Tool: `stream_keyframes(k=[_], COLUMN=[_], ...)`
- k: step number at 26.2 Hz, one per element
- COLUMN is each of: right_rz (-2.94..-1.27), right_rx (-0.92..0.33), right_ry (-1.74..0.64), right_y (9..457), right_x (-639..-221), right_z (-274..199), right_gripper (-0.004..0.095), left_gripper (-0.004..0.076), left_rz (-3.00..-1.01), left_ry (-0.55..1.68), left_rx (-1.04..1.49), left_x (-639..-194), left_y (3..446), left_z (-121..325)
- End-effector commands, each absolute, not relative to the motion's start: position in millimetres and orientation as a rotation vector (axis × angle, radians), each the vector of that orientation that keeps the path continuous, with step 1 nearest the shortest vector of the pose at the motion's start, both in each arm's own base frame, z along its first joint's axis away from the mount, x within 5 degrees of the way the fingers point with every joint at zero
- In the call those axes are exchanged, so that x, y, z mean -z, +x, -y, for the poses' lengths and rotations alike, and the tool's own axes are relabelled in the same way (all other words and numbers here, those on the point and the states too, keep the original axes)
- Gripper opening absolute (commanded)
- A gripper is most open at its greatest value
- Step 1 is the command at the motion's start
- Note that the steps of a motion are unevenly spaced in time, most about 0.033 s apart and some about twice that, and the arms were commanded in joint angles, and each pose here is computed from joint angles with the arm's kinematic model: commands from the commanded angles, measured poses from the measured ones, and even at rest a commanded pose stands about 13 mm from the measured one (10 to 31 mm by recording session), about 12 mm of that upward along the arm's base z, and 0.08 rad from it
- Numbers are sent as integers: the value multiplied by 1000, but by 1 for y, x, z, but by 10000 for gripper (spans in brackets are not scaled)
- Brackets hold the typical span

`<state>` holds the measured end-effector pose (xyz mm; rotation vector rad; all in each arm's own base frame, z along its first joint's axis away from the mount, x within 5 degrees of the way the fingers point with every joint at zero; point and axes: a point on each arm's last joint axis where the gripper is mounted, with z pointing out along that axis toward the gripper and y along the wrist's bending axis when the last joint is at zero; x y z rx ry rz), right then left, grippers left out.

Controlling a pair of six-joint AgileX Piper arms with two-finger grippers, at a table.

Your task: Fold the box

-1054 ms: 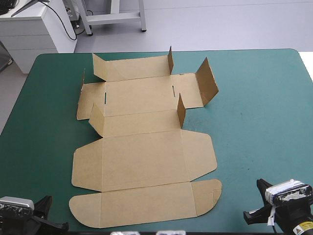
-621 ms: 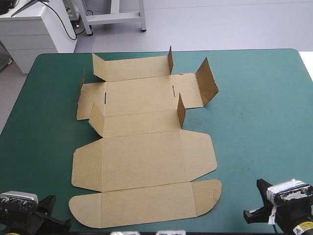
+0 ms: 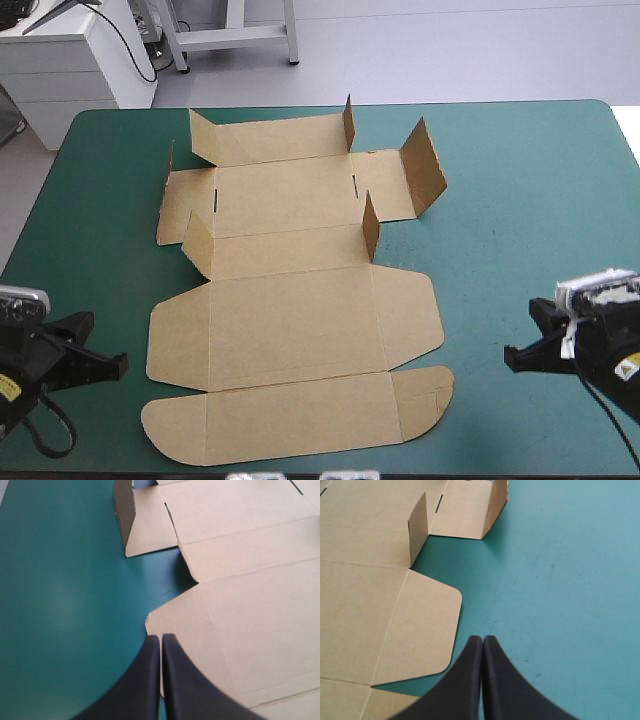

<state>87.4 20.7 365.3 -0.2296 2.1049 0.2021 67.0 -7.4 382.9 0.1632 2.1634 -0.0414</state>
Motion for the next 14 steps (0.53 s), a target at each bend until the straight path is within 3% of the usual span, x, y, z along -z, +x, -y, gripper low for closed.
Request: stream_keyframes(k=[1,6,14], right_rz=[-2086,-2209,-2211], right_rx=[-245,-290,-408], right_ry=[-222,-250,-278], right_y=[117,165,229], right_x=[-391,-409,-426], right_z=[-22,-21,-25], right_gripper=[-19,-19,-19], left_gripper=[-8,-8,-8], left_rz=[-2119,-2239,-2431], left_ry=[158,169,185], left_rx=[13,12,2], left_x=[-405,-403,-373], left_y=[92,133,187], left_z=[8,14,20])
